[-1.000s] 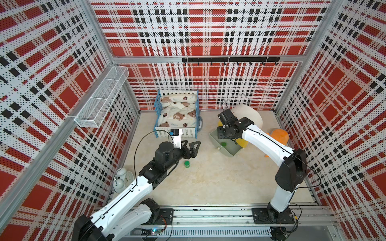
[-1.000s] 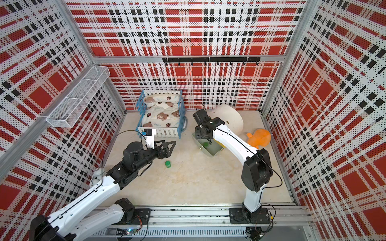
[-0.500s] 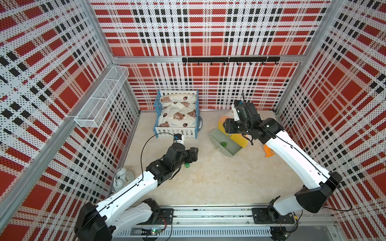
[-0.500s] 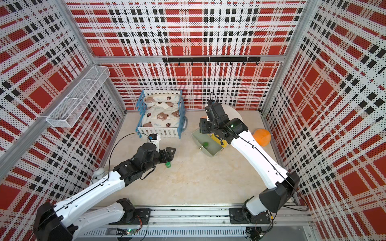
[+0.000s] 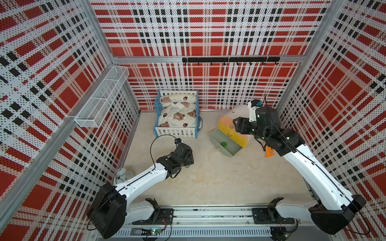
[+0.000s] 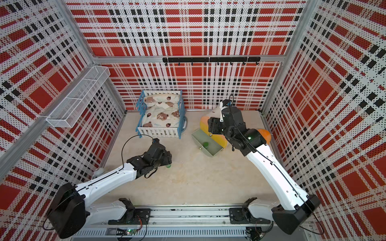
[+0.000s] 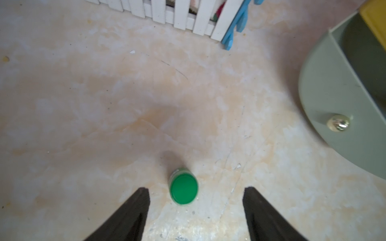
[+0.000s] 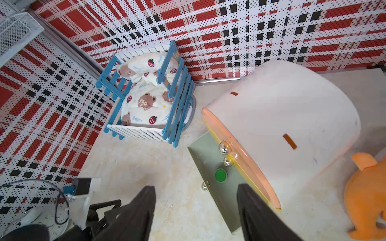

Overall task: Put the paint cans in the drawer according to color
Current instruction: Adjust the paint can at the center of the board.

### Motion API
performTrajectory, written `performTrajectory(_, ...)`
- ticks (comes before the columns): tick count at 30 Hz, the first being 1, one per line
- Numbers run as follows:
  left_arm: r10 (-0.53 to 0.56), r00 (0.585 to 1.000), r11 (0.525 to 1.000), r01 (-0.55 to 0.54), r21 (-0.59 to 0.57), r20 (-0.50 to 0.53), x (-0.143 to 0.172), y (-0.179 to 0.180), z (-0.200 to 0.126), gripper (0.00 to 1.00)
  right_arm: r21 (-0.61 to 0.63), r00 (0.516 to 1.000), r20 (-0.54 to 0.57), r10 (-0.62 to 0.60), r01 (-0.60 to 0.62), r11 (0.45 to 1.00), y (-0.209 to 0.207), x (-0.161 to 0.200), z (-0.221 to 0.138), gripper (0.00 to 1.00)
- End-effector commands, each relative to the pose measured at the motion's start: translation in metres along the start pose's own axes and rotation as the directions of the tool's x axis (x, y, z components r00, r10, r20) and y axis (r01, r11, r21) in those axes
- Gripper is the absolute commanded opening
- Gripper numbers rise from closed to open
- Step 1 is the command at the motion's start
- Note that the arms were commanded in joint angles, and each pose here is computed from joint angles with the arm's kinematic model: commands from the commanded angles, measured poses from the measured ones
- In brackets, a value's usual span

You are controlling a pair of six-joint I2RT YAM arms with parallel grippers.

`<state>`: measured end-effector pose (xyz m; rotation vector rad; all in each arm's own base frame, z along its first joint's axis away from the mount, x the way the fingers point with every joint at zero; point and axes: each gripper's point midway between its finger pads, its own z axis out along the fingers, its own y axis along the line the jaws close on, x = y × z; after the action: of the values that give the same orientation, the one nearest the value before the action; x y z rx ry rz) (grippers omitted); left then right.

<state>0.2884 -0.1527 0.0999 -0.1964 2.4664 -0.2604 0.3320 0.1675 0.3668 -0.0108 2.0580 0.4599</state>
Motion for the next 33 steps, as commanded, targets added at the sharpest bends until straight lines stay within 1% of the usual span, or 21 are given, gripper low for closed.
performTrajectory(1, 0.036, 0.997, 0.999, -0.038, -0.016, -0.074, 0.017, 0.008, 0.013, 0.73, 0.012, 0.993, 0.118, 0.017, -0.018, 1.0, -0.013, -0.012, -0.016, 0.73)
performTrajectory(3, 0.036, 0.995, 0.998, -0.04, -0.038, -0.095, 0.021, 0.015, 0.02, 0.71, 0.031, 0.993, 0.119, 0.029, -0.033, 0.999, -0.023, -0.003, -0.016, 0.75)
performTrajectory(8, 0.042, 0.992, 0.997, -0.049, -0.057, -0.121, 0.025, 0.018, 0.032, 0.71, 0.062, 0.995, 0.096, 0.02, -0.026, 0.998, -0.037, 0.014, -0.01, 0.76)
performTrajectory(11, 0.051, 0.988, 0.995, -0.062, -0.071, -0.147, 0.029, 0.02, 0.039, 0.7, 0.074, 0.996, 0.089, 0.017, -0.024, 0.997, -0.041, 0.019, -0.008, 0.76)
performTrajectory(17, 0.071, 0.98, 0.994, -0.086, -0.072, -0.184, 0.039, 0.016, 0.046, 0.65, 0.081, 0.996, 0.086, 0.017, -0.024, 0.996, -0.045, 0.023, -0.008, 0.76)
performTrajectory(23, 0.093, 0.977, 0.991, -0.11, -0.077, -0.194, 0.042, 0.011, 0.049, 0.62, 0.091, 0.997, 0.08, 0.018, -0.025, 0.996, -0.05, 0.027, -0.008, 0.76)
performTrajectory(30, 0.101, 0.978, 0.991, -0.116, -0.073, -0.18, 0.037, 0.006, 0.044, 0.61, 0.101, 0.997, 0.076, 0.019, -0.027, 0.995, -0.054, 0.029, -0.008, 0.76)
performTrajectory(33, 0.095, 0.98, 0.991, -0.11, -0.077, -0.175, 0.035, 0.008, 0.044, 0.57, 0.103, 0.997, 0.074, 0.02, -0.028, 0.994, -0.054, 0.029, -0.006, 0.76)
